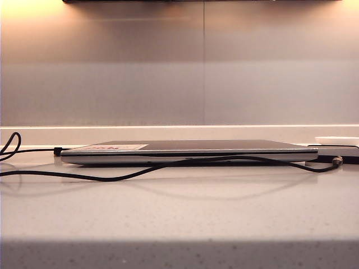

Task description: Pick up the charging cable and the phone, plug the charging cable into the charging port on the phone, and finally place them back on the table.

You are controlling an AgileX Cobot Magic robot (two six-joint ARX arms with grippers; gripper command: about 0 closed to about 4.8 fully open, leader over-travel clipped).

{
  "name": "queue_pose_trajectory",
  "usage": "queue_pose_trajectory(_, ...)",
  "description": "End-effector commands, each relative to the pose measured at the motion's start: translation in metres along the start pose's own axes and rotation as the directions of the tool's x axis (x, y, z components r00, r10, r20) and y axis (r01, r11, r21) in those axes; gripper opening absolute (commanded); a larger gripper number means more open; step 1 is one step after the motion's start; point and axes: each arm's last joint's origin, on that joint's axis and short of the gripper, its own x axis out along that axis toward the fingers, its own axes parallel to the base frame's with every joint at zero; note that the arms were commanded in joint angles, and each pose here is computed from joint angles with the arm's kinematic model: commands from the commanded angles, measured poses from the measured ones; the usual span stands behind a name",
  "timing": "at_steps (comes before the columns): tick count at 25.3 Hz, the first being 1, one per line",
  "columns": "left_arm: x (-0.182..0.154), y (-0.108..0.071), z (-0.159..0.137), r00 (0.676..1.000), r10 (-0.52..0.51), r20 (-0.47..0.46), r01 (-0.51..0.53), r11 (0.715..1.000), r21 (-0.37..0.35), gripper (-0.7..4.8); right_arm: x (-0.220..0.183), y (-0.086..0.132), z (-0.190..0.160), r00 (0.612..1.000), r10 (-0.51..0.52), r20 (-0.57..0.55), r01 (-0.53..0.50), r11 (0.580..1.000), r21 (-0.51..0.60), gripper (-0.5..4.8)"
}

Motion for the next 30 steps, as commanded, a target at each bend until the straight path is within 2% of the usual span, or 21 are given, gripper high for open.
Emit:
queue_pose_trajectory(1,-0.0002,-0.0001,0.0027,1.0,-0.003,0.017,0.003,1.0,0.002,-0.05,0.0006,-0.0017,0.001,0.999,-0.012,0.053,0.012,1.0,-0.003,-0.05)
queue_pose_trajectory(26,-0.0002,-0.0001,0.0027,1.0,-0.003,0.017,0.003,1.0,0.002,-0.05,0.0004,-0.0034,0.0033,0.997,-0.029,0.075,0.029,1.0,-0.004,-0.05)
queue_pose_trajectory(30,-0.0002,-0.0001,0.0027,1.0,-0.003,0.017,0.003,1.0,0.002,-0.05,0.0004,0.0002,0.003,0.997,0.005,0.072,-0.005,1.0,-0.001,-0.05)
